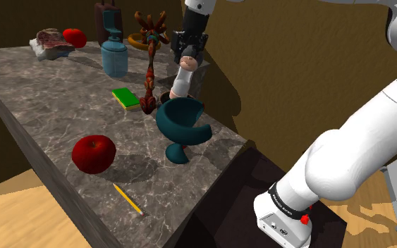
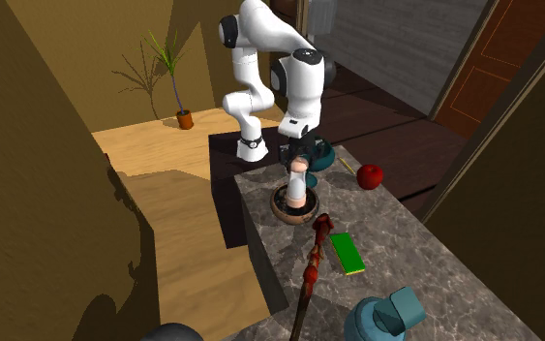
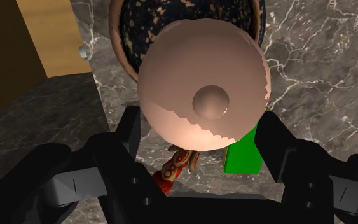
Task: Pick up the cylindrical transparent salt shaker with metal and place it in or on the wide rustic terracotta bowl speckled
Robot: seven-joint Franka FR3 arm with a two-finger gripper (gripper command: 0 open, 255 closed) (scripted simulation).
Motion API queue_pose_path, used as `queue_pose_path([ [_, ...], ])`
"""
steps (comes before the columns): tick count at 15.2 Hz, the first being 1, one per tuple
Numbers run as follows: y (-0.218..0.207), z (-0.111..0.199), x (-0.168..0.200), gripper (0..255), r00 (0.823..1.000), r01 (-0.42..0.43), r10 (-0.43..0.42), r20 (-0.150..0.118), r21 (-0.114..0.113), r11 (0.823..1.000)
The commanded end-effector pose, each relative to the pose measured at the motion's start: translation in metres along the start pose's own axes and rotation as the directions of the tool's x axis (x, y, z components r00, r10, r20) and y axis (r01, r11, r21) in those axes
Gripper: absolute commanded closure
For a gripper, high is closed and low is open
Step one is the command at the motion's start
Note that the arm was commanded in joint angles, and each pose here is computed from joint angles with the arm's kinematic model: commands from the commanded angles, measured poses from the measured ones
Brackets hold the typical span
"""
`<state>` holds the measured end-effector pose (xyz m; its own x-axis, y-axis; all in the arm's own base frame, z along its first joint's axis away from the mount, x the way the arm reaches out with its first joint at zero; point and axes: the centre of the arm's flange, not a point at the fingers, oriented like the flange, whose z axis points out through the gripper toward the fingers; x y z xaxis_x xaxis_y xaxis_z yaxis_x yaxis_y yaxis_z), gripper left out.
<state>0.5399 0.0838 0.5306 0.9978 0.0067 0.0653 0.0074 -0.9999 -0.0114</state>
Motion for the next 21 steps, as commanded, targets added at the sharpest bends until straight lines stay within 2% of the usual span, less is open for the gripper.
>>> queue_pose_path([
  [1,-0.001,0.005,-0.001,255,1.000,0.000,0.000,-0.001,0.000,1.000],
  [8,-0.001,0.005,-0.001,255,1.000,0.000,0.000,-0.001,0.000,1.000],
  [9,-0.001,0.005,-0.001,0,1.000,0.000,0.000,-0.001,0.000,1.000],
  [14,-0.001,0.005,-0.001,0,1.000,0.000,0.000,-0.001,0.000,1.000],
  [18,-0.001,-0.045,-0.002,0,1.000,0.000,0.000,-0.001,0.000,1.000],
  [21,-0.001,-0.045,-0.002,0,1.000,0.000,0.000,-0.001,0.000,1.000],
])
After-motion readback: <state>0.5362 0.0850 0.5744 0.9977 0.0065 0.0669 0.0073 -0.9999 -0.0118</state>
